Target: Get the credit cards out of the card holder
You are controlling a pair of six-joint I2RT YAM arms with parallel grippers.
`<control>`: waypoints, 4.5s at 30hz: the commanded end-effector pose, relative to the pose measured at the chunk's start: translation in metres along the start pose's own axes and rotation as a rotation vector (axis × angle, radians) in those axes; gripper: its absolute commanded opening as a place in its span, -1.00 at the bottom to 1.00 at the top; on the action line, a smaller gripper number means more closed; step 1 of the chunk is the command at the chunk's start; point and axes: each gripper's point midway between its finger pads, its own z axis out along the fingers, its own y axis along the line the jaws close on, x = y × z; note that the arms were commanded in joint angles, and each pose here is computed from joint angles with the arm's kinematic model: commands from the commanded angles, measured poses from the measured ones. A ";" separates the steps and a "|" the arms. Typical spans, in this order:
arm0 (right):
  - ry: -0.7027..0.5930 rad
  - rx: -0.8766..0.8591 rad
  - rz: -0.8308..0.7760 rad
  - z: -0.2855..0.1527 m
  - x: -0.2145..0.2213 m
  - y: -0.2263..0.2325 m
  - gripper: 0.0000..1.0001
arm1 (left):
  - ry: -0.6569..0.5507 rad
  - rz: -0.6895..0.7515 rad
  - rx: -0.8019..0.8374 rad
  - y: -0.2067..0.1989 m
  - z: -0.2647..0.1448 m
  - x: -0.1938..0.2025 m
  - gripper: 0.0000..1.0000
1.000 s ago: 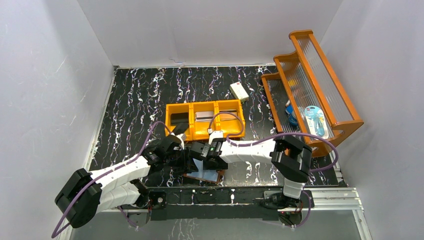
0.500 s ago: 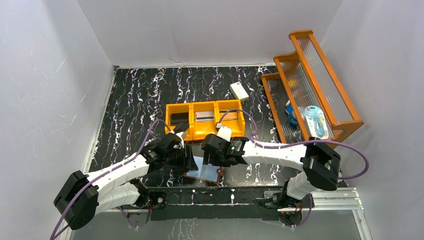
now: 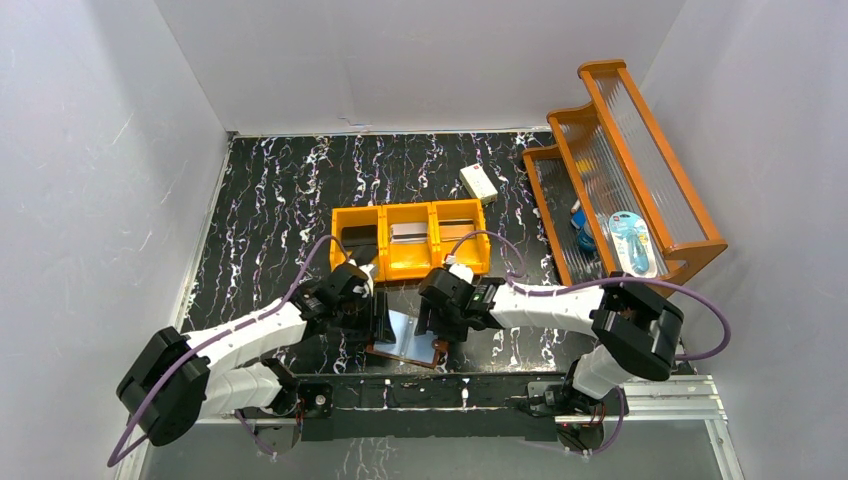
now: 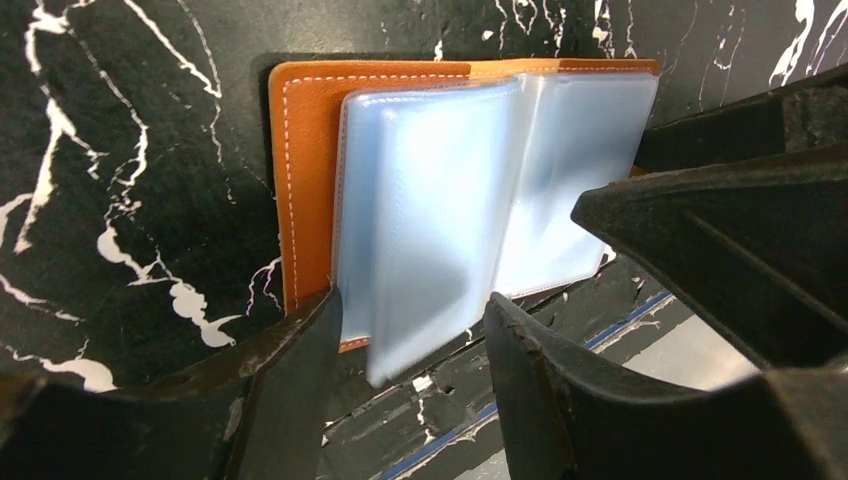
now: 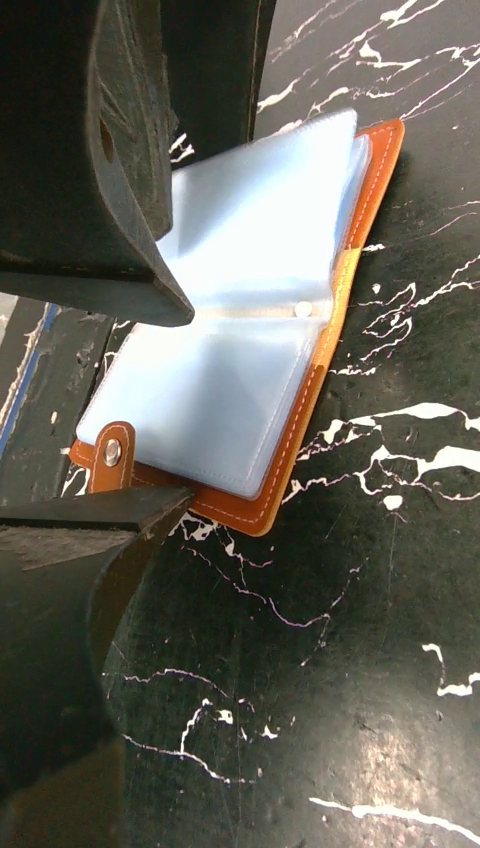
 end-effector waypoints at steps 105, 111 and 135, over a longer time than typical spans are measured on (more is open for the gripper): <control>-0.103 0.110 -0.134 -0.040 -0.059 0.002 0.02 | -0.082 0.016 -0.120 0.003 -0.036 -0.019 0.06; -0.031 -0.199 -0.137 -0.042 -0.039 0.050 -0.01 | -0.190 0.024 -0.257 0.017 -0.065 -0.041 0.36; 0.091 -0.067 -0.139 0.010 -0.012 0.015 -0.05 | -0.046 -0.136 -0.038 0.001 -0.016 0.001 0.28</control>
